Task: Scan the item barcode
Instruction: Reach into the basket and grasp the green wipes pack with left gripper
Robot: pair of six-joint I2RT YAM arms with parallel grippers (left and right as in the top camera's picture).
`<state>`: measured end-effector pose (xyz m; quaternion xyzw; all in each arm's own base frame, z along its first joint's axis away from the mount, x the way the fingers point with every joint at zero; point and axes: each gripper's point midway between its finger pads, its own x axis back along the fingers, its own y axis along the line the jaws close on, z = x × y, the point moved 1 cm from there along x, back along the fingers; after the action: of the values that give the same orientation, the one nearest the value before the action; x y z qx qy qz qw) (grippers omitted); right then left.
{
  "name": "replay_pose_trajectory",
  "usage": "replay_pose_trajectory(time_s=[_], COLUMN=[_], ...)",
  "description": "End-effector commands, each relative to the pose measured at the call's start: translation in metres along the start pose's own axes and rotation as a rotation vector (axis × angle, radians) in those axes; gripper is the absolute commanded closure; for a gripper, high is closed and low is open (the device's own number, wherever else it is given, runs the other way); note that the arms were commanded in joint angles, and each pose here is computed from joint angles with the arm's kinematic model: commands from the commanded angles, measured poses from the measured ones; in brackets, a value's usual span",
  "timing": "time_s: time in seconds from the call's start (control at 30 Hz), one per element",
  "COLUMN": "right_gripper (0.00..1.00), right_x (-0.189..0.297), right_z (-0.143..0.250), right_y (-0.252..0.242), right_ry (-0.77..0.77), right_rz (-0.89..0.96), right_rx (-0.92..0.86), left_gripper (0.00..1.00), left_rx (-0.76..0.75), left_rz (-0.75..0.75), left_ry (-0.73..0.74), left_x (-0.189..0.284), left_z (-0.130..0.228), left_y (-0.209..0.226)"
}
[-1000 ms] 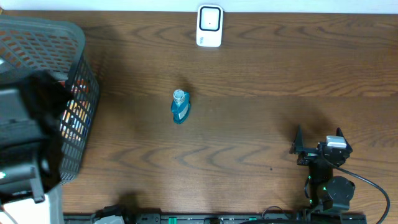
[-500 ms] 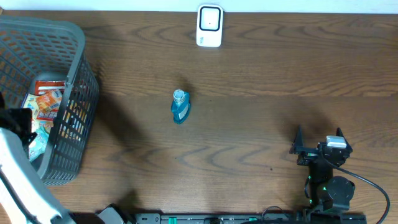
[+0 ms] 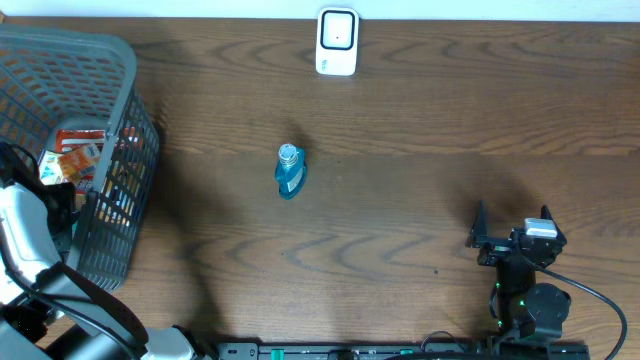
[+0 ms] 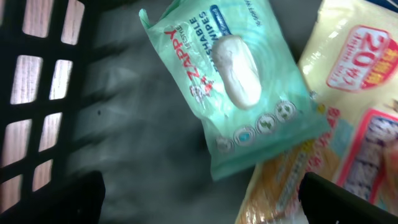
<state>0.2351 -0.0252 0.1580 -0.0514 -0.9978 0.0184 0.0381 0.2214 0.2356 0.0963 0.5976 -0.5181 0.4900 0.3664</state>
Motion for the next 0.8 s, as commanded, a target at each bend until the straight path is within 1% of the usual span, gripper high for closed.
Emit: replay_pose_trajectory(time_s=[0.0, 0.13, 0.3, 0.43, 0.47, 0.53, 0.67, 0.7, 0.73, 0.77], right_gripper=[0.01, 0.01, 0.01, 0.01, 0.01, 0.01, 0.01, 0.01, 0.01, 0.01], right_x=[0.000, 0.000, 0.000, 0.000, 0.000, 0.000, 0.000, 0.000, 0.000, 0.000], right_z=[0.001, 0.001, 0.001, 0.001, 0.001, 0.001, 0.001, 0.001, 0.001, 0.001], right_y=[-0.001, -0.001, -0.001, -0.001, -0.001, -0.001, -0.001, -0.001, -0.001, -0.001], right_ry=[0.002, 0.001, 0.002, 0.002, 0.001, 0.002, 0.002, 0.002, 0.002, 0.001], right_rz=[0.005, 0.005, 0.005, 0.005, 0.005, 0.005, 0.005, 0.005, 0.005, 0.005], right_rx=[0.012, 0.012, 0.012, 0.012, 0.012, 0.012, 0.012, 0.012, 0.012, 0.012], left_gripper=[0.01, 0.01, 0.01, 0.01, 0.02, 0.06, 0.07, 0.11, 0.20, 0.34], left_rx=[0.056, 0.079, 0.114, 0.117, 0.116, 0.114, 0.107, 0.105, 0.103, 0.097], left_rz=[-0.018, -0.013, 0.014, 0.010, 0.009, 0.000, -0.029, -0.039, -0.047, -0.058], left_ry=[-0.018, -0.026, -0.070, -0.068, -0.068, -0.062, -0.045, -0.039, -0.034, -0.027], left_x=[-0.011, -0.024, -0.041, -0.049, -0.051, -0.055, -0.067, -0.071, -0.074, -0.077], left_z=[-0.004, -0.006, -0.014, -0.010, -0.009, -0.008, -0.004, -0.003, -0.002, 0.000], left_y=[0.008, 0.014, 0.018, 0.022, 0.023, 0.024, 0.025, 0.026, 0.027, 0.028])
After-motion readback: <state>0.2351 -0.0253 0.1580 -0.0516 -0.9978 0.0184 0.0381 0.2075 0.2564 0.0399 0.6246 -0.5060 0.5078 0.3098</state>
